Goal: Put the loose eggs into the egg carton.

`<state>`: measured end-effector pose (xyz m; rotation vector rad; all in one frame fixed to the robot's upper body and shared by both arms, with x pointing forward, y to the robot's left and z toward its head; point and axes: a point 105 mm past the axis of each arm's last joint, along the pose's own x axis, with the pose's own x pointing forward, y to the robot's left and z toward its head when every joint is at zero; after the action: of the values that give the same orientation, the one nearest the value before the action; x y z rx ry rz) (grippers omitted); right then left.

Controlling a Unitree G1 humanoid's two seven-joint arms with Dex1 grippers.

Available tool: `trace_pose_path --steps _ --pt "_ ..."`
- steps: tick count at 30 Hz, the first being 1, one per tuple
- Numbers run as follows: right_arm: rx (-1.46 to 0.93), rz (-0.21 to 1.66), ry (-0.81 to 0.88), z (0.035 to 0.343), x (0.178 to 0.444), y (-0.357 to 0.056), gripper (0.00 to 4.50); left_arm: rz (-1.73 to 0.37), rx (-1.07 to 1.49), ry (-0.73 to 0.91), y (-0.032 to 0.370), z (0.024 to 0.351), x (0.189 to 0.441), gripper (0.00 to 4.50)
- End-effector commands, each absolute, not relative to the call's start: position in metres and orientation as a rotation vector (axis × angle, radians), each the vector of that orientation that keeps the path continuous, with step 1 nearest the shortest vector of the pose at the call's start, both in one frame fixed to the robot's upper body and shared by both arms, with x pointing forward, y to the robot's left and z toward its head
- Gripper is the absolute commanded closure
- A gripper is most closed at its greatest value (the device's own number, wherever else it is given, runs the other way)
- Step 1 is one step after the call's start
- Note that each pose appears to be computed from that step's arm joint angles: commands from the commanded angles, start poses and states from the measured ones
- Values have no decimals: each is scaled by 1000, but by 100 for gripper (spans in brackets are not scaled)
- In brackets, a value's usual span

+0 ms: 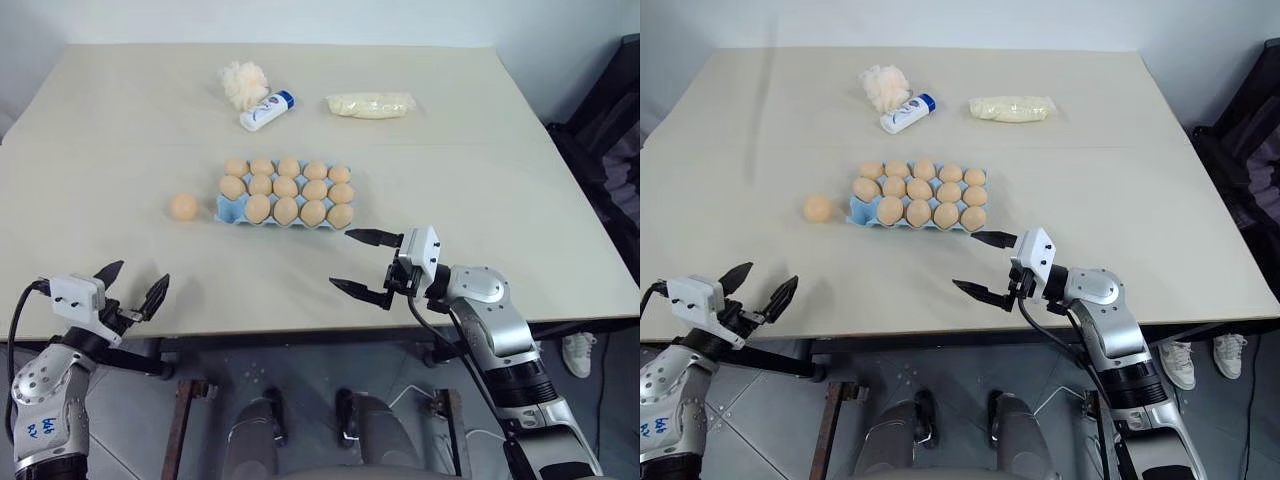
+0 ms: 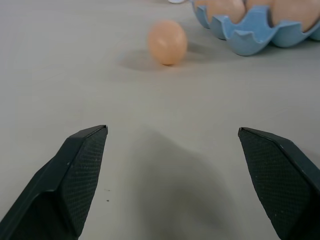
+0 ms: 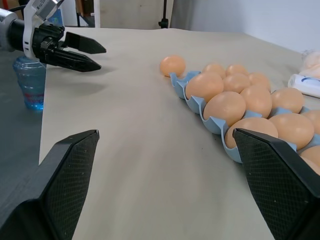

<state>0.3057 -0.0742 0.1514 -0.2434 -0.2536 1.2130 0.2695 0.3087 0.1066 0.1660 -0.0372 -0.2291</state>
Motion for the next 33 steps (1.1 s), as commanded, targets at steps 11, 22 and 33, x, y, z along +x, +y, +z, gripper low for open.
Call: trace_pose_path --steps 11,22,33 --pt "-254 1203 -291 161 305 -78 0 -168 72 -169 282 150 339 6" --pt "-265 1179 -293 164 309 -82 0 -196 109 -138 265 168 413 6" --pt "-266 1165 -295 164 309 -83 0 -137 79 -64 264 153 430 6"
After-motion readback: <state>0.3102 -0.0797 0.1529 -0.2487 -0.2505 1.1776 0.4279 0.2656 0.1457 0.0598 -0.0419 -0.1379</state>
